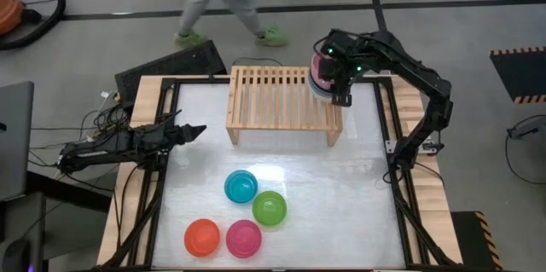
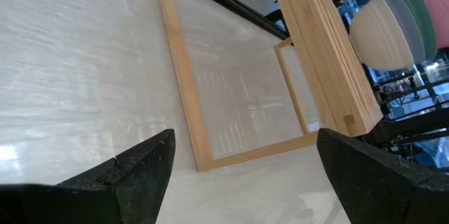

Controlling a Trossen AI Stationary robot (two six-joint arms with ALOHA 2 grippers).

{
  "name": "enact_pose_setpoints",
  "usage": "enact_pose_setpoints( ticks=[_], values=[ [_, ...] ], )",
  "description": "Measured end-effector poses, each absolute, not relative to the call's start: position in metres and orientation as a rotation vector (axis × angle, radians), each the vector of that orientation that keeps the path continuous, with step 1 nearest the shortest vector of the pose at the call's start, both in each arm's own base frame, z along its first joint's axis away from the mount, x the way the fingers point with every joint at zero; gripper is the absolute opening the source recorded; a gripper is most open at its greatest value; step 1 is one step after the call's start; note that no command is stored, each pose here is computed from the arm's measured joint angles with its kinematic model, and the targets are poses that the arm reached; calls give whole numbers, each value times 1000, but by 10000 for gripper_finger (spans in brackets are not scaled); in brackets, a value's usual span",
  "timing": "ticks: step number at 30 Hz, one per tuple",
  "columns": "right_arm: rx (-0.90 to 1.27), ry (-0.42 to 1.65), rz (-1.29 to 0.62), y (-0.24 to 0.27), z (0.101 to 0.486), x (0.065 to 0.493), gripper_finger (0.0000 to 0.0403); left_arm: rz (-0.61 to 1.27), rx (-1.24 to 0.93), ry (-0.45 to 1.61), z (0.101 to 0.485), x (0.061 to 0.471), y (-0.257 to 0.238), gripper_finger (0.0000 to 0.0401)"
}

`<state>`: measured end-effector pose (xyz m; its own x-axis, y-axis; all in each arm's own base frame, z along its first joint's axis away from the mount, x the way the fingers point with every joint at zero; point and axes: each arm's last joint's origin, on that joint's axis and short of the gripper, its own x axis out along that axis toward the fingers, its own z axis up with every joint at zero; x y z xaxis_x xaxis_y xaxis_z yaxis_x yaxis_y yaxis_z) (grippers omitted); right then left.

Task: Place and stack bowls onto a shelf
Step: Stack the pink bowl on top of the dark green bowl on the shelf

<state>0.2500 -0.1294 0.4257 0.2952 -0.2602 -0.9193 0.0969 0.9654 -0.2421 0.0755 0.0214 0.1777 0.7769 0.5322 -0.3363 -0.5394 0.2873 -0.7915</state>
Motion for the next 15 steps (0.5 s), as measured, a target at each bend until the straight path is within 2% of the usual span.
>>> enact_pose_setpoints(
  ticks=[11,13,15],
  values=[
    [-157,1101,-308,-125,460,241,209,716,-1060,7,178,76,21,332],
    [-146,1062,-326,-123,465,242,199,716,-1060,7,178,76,21,332],
    [-155,1027,-333,-120,469,243,171,717,-1060,7,178,76,21,332]
  ],
)
